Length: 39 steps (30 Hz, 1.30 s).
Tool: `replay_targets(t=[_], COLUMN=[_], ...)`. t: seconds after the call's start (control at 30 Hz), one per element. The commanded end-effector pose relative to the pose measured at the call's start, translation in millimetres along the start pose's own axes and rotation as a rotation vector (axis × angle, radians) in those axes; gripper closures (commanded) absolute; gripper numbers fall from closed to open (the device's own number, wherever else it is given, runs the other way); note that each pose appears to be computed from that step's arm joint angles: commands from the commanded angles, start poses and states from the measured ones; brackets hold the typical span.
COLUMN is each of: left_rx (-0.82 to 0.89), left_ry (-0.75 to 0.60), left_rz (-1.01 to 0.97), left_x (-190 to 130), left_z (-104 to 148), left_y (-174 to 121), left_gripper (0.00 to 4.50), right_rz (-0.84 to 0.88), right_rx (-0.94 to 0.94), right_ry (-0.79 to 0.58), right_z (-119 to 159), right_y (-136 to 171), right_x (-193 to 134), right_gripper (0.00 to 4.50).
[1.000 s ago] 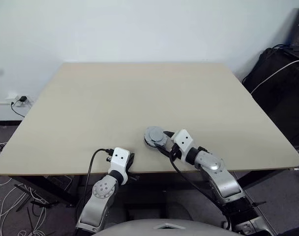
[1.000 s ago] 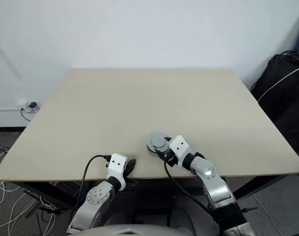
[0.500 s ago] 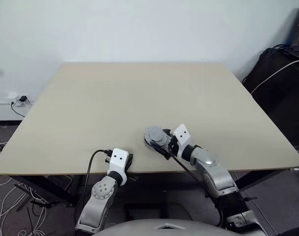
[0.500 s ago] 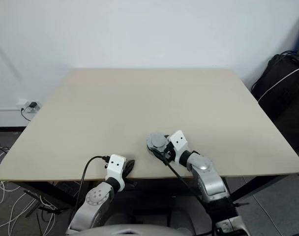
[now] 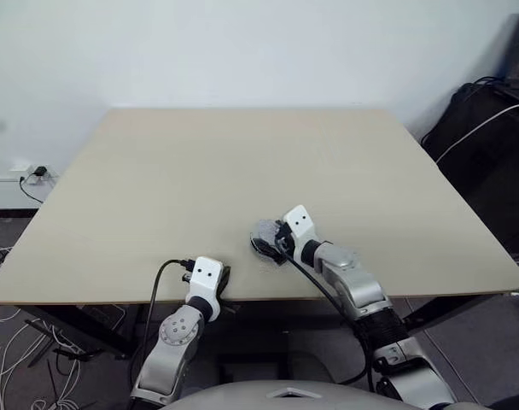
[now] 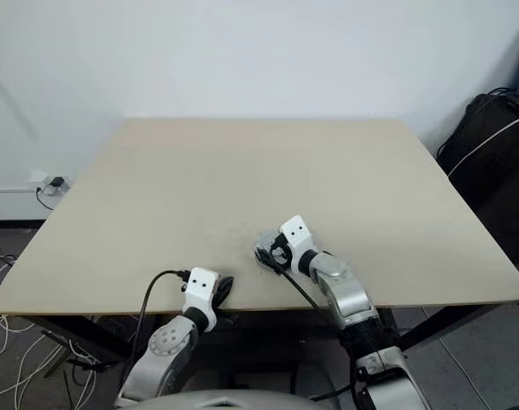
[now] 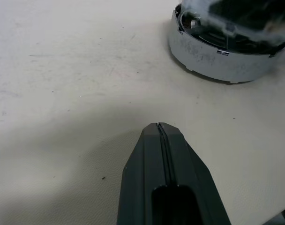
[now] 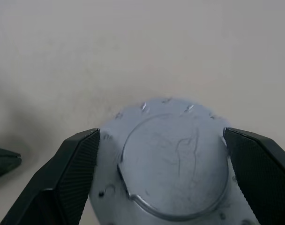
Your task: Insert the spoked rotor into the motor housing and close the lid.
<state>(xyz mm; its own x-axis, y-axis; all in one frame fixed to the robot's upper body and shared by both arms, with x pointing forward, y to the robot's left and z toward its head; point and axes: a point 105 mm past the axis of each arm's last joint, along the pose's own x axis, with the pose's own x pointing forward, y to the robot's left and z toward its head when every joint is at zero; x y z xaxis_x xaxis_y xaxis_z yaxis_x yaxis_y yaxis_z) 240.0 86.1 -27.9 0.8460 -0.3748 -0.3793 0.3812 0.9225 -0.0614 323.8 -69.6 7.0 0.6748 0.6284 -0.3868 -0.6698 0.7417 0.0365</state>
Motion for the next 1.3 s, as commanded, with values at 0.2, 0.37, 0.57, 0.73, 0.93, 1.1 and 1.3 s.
replay_targets(t=[0.2,0.37,0.57,0.73,0.93,1.1,1.3], left_rx=[-0.001,-0.001,0.000,-0.001,-0.006,-0.007,-0.004], left_ry=[-0.053,-0.051,-0.049,-0.050,-0.050,-0.050,-0.047], left_rz=[0.006,0.005,-0.004,-0.005,0.001,0.004,0.004], left_x=[0.6,0.0,0.6,0.9,0.0,-0.7,-0.2], left_z=[11.6,11.2,11.1,11.5,11.2,10.8,9.5], left_y=[0.2,-0.1,-2.2,-2.8,-2.9,-2.6,-1.6], left_gripper=[4.50,4.50,4.50,4.50,4.50,4.50,4.50], right_rz=[-0.011,-0.015,-0.007,-0.007,-0.026,-0.034,-0.048], right_rx=[-0.002,0.007,-0.004,0.006,0.016,0.012,-0.013], right_ry=[0.036,0.009,0.014,0.006,-0.064,-0.056,0.004], right_z=[-4.0,1.9,4.5,7.8,16.1,12.5,5.4], right_y=[-4.1,-5.3,-4.1,0.7,0.1,-1.2,0.1], right_x=[3.3,-0.8,-3.5,0.2,2.4,3.5,6.7], right_gripper=[0.40,1.26,1.26,1.26,1.26,1.26,1.26])
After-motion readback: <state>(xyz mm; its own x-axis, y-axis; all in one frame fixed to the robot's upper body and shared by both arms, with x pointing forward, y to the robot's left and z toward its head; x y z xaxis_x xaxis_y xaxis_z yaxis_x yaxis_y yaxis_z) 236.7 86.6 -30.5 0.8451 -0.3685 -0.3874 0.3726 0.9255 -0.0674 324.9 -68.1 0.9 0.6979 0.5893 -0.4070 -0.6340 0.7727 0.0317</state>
